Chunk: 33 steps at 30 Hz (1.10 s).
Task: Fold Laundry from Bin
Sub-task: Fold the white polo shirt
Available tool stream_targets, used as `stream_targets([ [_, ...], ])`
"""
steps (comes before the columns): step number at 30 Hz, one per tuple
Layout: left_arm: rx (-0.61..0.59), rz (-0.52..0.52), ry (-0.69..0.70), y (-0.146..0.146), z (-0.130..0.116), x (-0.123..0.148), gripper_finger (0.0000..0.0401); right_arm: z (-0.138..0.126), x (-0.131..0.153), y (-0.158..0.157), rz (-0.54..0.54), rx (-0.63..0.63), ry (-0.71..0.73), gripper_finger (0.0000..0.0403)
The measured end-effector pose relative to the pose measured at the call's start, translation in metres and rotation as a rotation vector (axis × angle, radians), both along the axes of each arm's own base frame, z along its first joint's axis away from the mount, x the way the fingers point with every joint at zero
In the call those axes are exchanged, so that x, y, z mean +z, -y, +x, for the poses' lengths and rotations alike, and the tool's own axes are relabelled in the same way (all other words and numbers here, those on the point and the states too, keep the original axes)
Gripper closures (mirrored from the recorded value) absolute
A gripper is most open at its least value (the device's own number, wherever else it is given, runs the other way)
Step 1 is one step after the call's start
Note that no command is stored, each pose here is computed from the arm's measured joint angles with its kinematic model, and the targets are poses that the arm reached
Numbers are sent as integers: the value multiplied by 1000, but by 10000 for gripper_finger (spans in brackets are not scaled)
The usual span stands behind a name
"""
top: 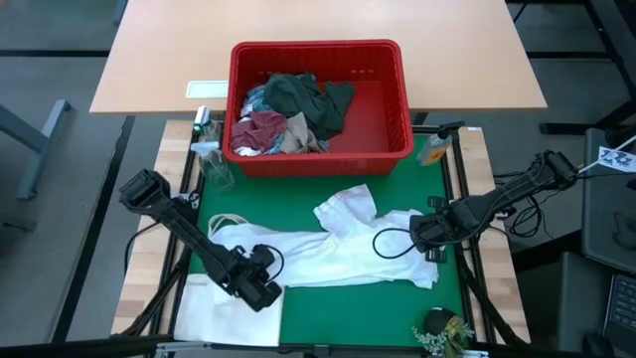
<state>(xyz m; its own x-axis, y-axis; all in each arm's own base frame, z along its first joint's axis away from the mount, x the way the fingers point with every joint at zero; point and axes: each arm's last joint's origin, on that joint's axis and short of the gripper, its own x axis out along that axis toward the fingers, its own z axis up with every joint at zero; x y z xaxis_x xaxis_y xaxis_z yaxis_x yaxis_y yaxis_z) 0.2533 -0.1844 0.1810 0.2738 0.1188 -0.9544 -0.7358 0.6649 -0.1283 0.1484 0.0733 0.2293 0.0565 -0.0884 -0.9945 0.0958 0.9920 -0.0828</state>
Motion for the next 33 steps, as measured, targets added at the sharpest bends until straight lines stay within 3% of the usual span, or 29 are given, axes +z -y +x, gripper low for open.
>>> stream_targets([
  [7, -63, -3, 3, -13, 13, 0, 306, 3, 0, -2, 16, 0, 32, 323],
  [12, -50, -65, -28, -27, 23, 0, 267, 4, 0, -2, 22, 0, 42, 322],
  [20, -149, -29, 12, -42, 9, 38, 271, 4, 0, -2, 21, 0, 42, 322],
  [26, -83, 70, -119, -61, -27, 62, 272, 5, 0, -2, -2, 0, 54, 322],
  [29, -37, 143, -180, -68, -36, 64, 273, 5, 0, -2, -2, -1, 55, 322],
  [33, -27, 153, -190, -69, -37, 52, 273, 5, 0, -1, -24, -2, 69, 322],
])
